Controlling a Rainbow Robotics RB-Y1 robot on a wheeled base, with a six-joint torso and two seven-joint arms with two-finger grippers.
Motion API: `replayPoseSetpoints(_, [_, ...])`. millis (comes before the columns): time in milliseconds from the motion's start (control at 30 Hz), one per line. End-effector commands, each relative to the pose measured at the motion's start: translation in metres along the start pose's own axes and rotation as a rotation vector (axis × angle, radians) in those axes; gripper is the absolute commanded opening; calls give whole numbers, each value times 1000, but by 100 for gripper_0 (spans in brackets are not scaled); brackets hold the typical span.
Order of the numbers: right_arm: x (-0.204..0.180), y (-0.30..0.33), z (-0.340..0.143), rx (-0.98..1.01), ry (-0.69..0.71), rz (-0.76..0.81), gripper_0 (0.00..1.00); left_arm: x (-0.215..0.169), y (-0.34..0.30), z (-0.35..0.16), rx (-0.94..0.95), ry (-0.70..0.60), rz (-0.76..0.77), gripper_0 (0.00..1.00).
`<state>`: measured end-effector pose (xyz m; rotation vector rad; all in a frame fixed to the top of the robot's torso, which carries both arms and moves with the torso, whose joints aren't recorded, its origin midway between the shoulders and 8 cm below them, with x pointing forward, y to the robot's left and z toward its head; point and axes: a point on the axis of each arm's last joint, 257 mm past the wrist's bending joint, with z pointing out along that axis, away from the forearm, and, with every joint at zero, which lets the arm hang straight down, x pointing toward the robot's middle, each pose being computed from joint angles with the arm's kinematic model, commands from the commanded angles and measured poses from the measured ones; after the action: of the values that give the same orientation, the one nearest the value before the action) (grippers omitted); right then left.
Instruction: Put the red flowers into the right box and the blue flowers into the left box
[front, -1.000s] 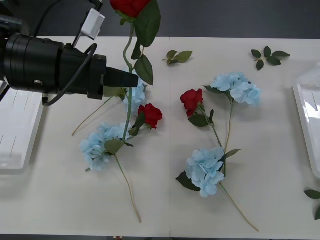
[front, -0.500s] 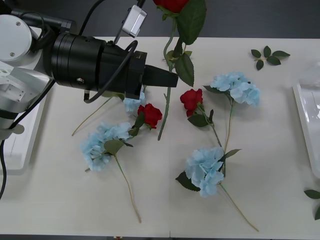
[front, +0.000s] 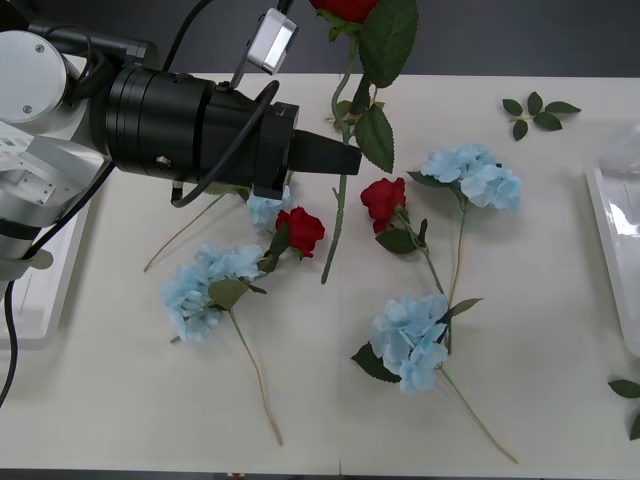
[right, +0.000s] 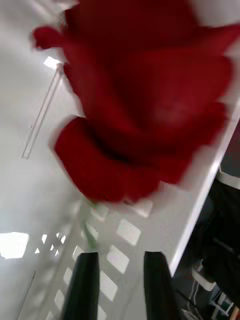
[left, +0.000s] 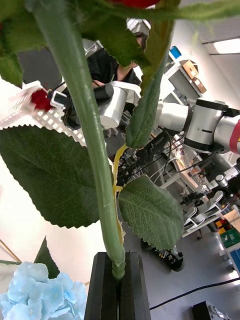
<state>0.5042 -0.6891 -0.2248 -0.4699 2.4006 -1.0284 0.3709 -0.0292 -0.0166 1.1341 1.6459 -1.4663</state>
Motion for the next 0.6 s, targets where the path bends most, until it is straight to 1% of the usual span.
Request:
replayPoseSetpoints(33, [9,-19,1,34,8,-44,73,-8,-11,3,13,15,111,0])
replayPoseSetpoints(167, [10,-9,2,4,6,-24,93,-8,-11,3,13,15,111,0])
replayPoseSetpoints(233, [9,-5,1,-13,3,-12,100,-8,-11,3,13,15,111,0])
replayPoseSetpoints(333, [7,2,0,-44,-1,18,100,-8,-11,3,13,15,111,0])
replayPoseSetpoints(433, [2,12,-3,-95,-21,17,100,-8,-11,3,13,15,111,0])
replayPoseSetpoints(533, [-13,29,-12,-184,-64,52,100,-8,-11,3,13,15,111,0])
replayPoseSetpoints(600, [-29,46,-22,-262,-113,62,100,-8,-11,3,13,15,111,0])
